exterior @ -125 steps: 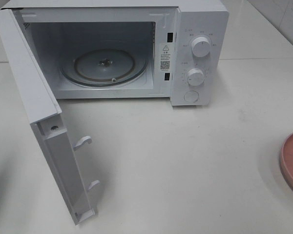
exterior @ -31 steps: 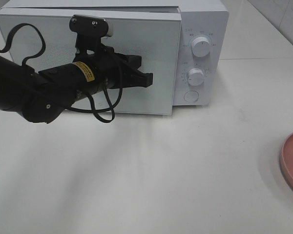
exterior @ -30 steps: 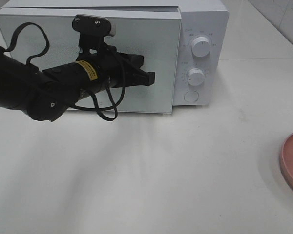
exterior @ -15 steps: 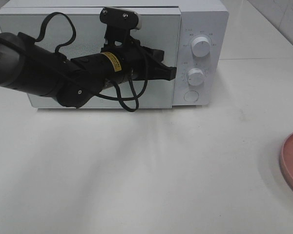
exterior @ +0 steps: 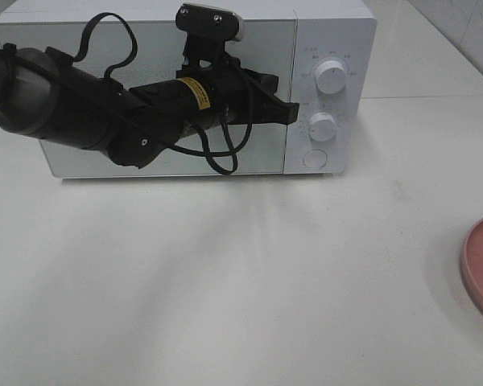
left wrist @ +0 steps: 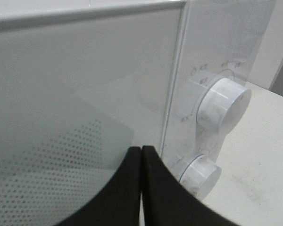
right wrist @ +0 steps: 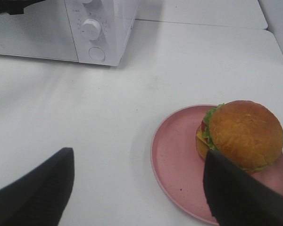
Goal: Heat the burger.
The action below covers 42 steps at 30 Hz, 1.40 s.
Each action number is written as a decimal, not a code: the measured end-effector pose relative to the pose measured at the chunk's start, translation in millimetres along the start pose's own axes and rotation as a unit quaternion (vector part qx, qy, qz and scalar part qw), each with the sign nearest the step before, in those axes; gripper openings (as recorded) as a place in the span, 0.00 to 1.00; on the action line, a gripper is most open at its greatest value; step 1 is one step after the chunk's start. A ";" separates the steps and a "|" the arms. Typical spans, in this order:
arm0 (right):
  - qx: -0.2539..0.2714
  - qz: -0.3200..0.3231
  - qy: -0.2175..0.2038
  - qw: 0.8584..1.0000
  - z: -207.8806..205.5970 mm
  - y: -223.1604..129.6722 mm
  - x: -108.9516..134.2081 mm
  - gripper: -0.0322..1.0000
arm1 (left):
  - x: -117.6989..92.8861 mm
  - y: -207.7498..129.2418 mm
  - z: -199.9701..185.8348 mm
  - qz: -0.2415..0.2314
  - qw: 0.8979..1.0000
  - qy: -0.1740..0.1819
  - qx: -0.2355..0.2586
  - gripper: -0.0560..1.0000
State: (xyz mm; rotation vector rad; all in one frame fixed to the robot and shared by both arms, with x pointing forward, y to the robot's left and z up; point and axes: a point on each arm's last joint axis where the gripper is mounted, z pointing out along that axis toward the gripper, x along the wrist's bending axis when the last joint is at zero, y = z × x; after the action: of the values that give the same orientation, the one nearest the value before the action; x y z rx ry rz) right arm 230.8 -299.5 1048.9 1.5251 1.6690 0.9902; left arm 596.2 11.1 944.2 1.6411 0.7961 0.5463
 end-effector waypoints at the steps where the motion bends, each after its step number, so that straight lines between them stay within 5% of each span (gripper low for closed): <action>1: 0.000 0.000 0.000 1.000 0.0 0.0 0.0 0.76 | 0.0 0.0 0.0 0.000 1.000 0.000 0.000 0.05; 22: 0.000 0.000 0.000 1.000 0.0 0.0 0.0 0.76 | 2.5 35.2 -36.1 -0.028 0.993 0.038 0.109 0.07; 25: 0.000 0.000 0.000 1.000 0.0 0.0 0.0 0.76 | -7.9 34.1 -43.9 -0.025 0.986 0.034 0.160 0.17; 26: 0.000 0.000 0.000 1.000 0.0 0.0 0.0 0.76 | -11.3 34.6 -46.0 -0.024 0.985 0.031 0.170 0.32; 27: 0.000 0.000 0.000 1.000 0.0 0.0 0.0 0.76 | -11.3 34.6 -46.0 -0.024 0.985 0.031 0.170 0.32; 28: 0.000 0.000 0.000 1.000 0.0 0.0 0.0 0.76 | -16.6 35.3 -51.4 -0.024 0.980 0.030 0.196 0.54; 30: 0.000 0.000 0.000 1.000 0.0 0.0 0.0 0.76 | -20.4 35.9 -54.1 -0.025 0.978 0.028 0.207 0.64; 31: 0.000 0.000 0.000 1.000 0.0 0.0 0.0 0.76 | -26.2 37.4 -59.3 -0.026 0.973 0.025 0.227 0.83; 32: 0.000 0.000 0.000 1.000 0.0 0.0 0.0 0.76 | -26.2 37.4 -59.3 -0.026 0.973 0.025 0.227 0.83; 33: 0.000 0.000 0.000 1.000 0.0 0.0 0.0 0.76 | -32.7 38.8 -65.7 -0.026 0.968 0.021 0.250 0.93; 42: 0.000 0.000 0.000 1.000 0.0 0.0 0.0 0.76 | -41.4 46.3 -93.2 -0.029 0.941 0.023 0.335 0.99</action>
State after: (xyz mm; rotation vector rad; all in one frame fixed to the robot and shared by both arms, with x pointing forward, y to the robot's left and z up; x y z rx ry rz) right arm 230.8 -299.5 1048.9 1.5251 1.6690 0.9902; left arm 511.1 36.8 1012.3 2.2199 1.1429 0.2784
